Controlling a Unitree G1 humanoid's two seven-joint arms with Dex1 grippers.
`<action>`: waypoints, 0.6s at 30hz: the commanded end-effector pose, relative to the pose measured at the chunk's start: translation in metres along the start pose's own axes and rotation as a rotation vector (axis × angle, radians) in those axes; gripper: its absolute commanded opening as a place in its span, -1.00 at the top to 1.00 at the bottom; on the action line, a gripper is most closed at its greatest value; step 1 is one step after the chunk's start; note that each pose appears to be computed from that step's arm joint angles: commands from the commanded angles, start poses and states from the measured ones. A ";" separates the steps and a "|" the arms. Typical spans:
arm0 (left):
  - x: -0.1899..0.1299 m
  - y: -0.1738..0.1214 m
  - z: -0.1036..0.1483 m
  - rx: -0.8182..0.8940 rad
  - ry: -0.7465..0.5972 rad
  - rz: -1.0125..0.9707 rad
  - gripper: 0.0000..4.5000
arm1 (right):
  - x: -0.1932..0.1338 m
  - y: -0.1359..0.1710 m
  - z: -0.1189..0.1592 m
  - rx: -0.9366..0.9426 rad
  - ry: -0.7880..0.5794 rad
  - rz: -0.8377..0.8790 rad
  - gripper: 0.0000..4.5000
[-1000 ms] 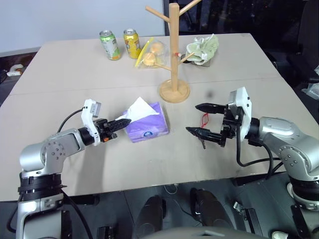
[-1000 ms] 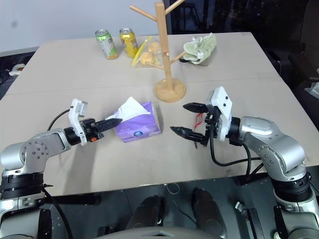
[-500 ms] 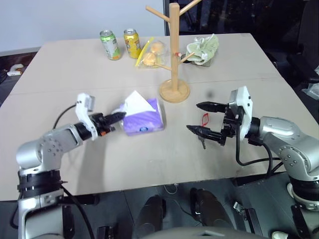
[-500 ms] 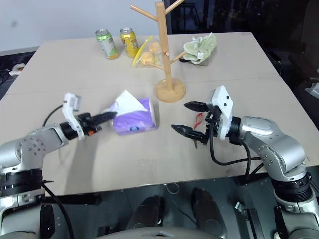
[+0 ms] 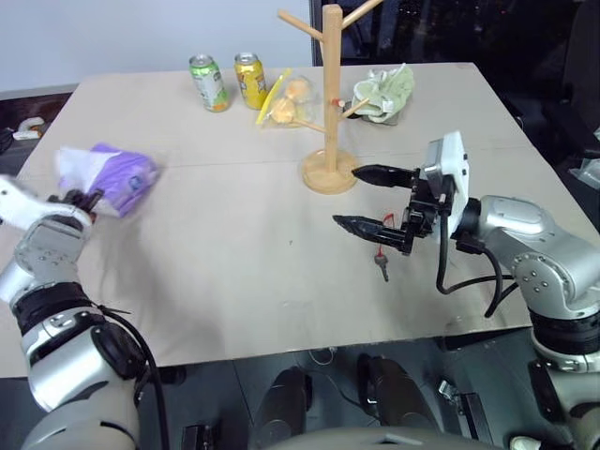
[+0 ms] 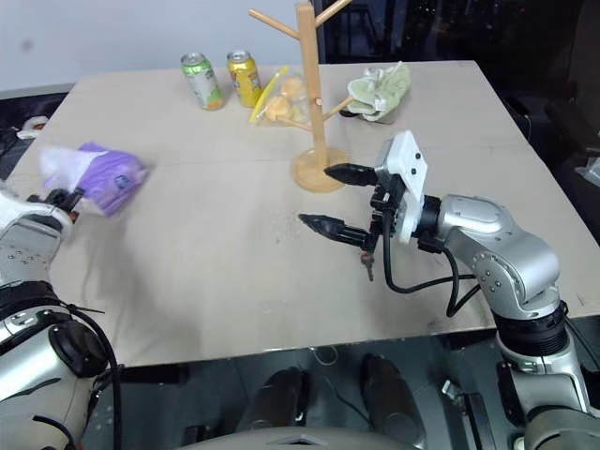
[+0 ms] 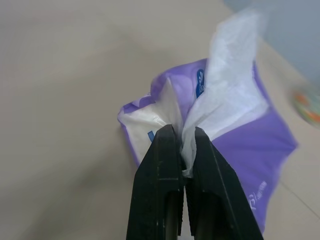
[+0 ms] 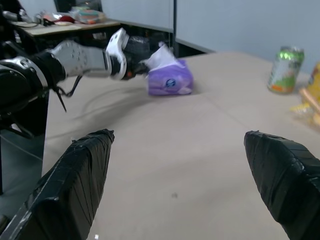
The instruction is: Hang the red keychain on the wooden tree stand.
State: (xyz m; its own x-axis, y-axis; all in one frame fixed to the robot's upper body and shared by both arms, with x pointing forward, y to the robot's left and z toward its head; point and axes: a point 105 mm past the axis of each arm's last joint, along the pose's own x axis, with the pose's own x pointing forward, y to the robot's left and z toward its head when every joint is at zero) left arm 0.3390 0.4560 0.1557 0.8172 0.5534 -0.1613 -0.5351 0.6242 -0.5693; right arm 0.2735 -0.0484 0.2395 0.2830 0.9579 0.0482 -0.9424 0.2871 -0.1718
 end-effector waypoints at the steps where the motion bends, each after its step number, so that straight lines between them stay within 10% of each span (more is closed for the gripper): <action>1: 0.001 0.011 0.021 -0.075 -0.094 0.049 0.97 | 0.006 0.010 0.021 -0.058 -0.060 0.041 -1.00; 9: 0.004 0.030 0.016 -0.168 -0.122 0.149 0.97 | 0.004 0.008 0.018 -0.056 -0.041 0.030 -1.00; 18: 0.001 0.024 0.035 -0.146 -0.188 0.142 -0.61 | 0.000 0.004 0.009 -0.023 -0.026 -0.005 -1.00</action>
State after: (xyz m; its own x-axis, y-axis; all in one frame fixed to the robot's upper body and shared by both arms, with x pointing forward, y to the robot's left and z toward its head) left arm 0.3269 0.4800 0.1427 0.6983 0.6924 -0.1818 -0.6081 0.4397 -0.6610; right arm 0.2700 -0.0447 0.2423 0.2754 0.9595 0.0594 -0.9442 0.2816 -0.1709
